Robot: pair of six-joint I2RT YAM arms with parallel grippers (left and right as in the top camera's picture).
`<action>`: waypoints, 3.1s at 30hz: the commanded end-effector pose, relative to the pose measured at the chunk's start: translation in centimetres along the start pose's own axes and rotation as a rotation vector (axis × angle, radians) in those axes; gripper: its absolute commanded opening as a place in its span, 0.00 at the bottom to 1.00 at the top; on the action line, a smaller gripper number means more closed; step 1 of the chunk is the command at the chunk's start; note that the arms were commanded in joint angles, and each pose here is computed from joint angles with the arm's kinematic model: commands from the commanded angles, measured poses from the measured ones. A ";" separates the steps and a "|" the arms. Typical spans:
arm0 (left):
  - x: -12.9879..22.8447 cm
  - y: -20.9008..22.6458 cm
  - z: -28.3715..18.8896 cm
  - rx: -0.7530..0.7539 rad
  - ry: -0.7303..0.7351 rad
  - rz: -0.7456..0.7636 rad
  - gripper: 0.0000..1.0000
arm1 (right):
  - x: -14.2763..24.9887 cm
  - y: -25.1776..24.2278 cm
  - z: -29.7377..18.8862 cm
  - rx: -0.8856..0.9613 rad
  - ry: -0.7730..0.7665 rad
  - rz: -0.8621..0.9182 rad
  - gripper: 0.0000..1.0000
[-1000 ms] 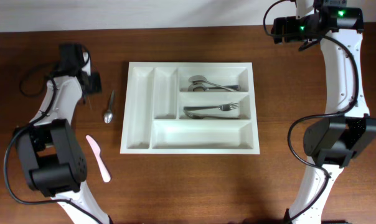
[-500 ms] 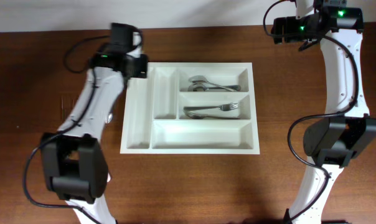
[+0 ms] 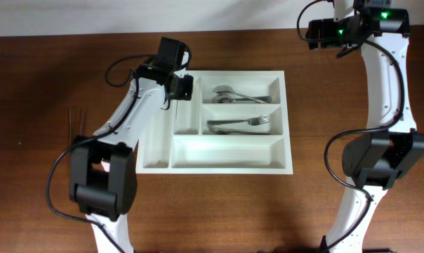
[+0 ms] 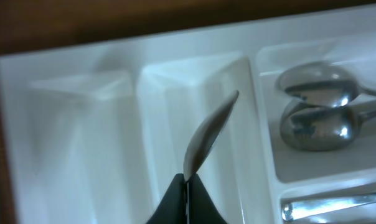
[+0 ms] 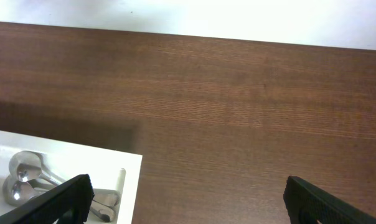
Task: Pack container
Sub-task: 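Carry the spoon with the left gripper into the narrow left compartment, then return the left gripper to the metal knife left of the tray and grasp it, then carry the metal knife with the left gripper into the narrow left compartment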
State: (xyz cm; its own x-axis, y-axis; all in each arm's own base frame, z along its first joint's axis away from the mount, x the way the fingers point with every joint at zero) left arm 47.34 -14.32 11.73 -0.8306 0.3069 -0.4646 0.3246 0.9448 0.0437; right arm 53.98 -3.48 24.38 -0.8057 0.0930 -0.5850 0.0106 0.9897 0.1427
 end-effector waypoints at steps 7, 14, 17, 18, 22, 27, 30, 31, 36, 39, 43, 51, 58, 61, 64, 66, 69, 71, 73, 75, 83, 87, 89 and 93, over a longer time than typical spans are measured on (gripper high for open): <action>-0.1 0.6 -0.2 0.011 0.022 -0.027 0.80 | -0.2 0.2 -0.3 0.000 -0.010 0.007 0.99; 1.5 8.3 -5.0 -0.139 0.125 -0.140 0.99 | -0.2 0.2 -0.3 0.000 -0.010 0.007 0.99; 2.6 11.2 -6.8 -0.165 0.139 -0.198 0.99 | -0.2 0.2 -0.3 0.000 -0.010 0.007 0.99; 3.0 12.2 -7.3 -0.174 0.145 -0.211 0.99 | -0.2 0.2 -0.3 0.000 -0.010 0.007 0.99; 5.0 15.2 -8.4 -0.191 0.194 -0.213 1.00 | -0.2 0.2 -0.3 0.000 -0.010 0.007 0.99; 7.4 16.6 -7.8 -0.185 0.262 -0.222 0.99 | -0.2 0.2 -0.3 0.000 -0.010 0.007 0.99; 8.7 16.3 -6.6 -0.164 0.295 -0.181 1.00 | -0.2 0.2 -0.3 0.000 -0.010 0.007 0.99; 9.3 16.1 -6.1 -0.157 0.307 -0.165 1.00 | -0.2 0.2 -0.3 0.000 -0.010 0.007 0.99; 12.1 15.4 -3.9 -0.137 0.368 -0.153 0.97 | -0.2 0.2 -0.3 0.000 -0.010 0.007 0.99; 12.9 15.2 -2.8 -0.136 0.367 -0.147 0.93 | -0.2 0.2 -0.3 0.000 -0.010 0.007 0.99; 12.6 15.5 -1.9 -0.151 0.322 -0.145 0.89 | -0.2 0.2 -0.3 0.000 -0.010 0.007 0.99; 10.9 16.5 -0.4 -0.192 0.196 -0.141 0.76 | -0.2 0.2 -0.3 0.000 -0.010 0.007 0.99; 10.2 16.9 0.7 -0.210 0.132 -0.042 0.73 | -0.2 0.2 -0.3 0.000 -0.010 0.007 0.99; 10.6 16.8 0.9 -0.204 0.144 0.004 0.72 | -0.2 0.2 -0.3 0.000 -0.010 0.007 0.99; 11.2 16.6 1.1 -0.195 0.161 0.038 0.72 | -0.2 0.2 -0.3 0.000 -0.010 0.007 0.99; 11.5 16.5 1.3 -0.190 0.170 0.055 0.72 | -0.2 0.2 -0.3 0.000 -0.010 0.007 0.99; 12.0 16.3 1.6 -0.188 0.176 0.060 0.72 | -0.2 0.2 -0.3 0.000 -0.010 0.007 0.99; 12.4 16.2 1.8 -0.184 0.184 0.059 0.72 | -0.2 0.2 -0.3 0.000 -0.010 0.007 0.99; 12.9 16.0 1.9 -0.179 0.196 0.059 0.72 | -0.2 0.2 -0.3 0.000 -0.010 0.007 0.99; 13.4 15.8 2.2 -0.175 0.205 0.059 0.70 | -0.2 0.2 -0.3 0.000 -0.010 0.007 0.99; 13.9 15.7 2.3 -0.172 0.214 0.058 0.28 | -0.2 0.2 -0.3 0.000 -0.010 0.007 0.99; 13.6 15.8 2.4 -0.178 0.203 0.058 0.21 | -0.2 0.2 -0.3 0.000 -0.010 0.007 0.99; 13.4 16.0 2.3 -0.186 0.194 0.059 0.14 | -0.2 0.2 -0.3 0.000 -0.010 0.007 0.99; 12.5 16.3 2.1 -0.198 0.174 0.060 0.02 | -0.2 0.2 -0.3 0.000 -0.010 0.007 0.99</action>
State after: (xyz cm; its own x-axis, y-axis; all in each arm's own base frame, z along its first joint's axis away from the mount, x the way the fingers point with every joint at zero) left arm 42.54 4.48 3.50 -0.8937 0.3590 -0.2692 0.3040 0.9256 0.2254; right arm 53.98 -3.48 24.37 -0.8059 0.0934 -0.5847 0.0110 0.9897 0.1429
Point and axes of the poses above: each gripper's point midway between its finger pads, its own z axis out along the fingers, its own y axis along the line the jaws close on, x = y × z, the point moved 3 cm from there along -z, back along the fingers, and after that the axes turned 9 degrees about z, right-handed, at the moved point
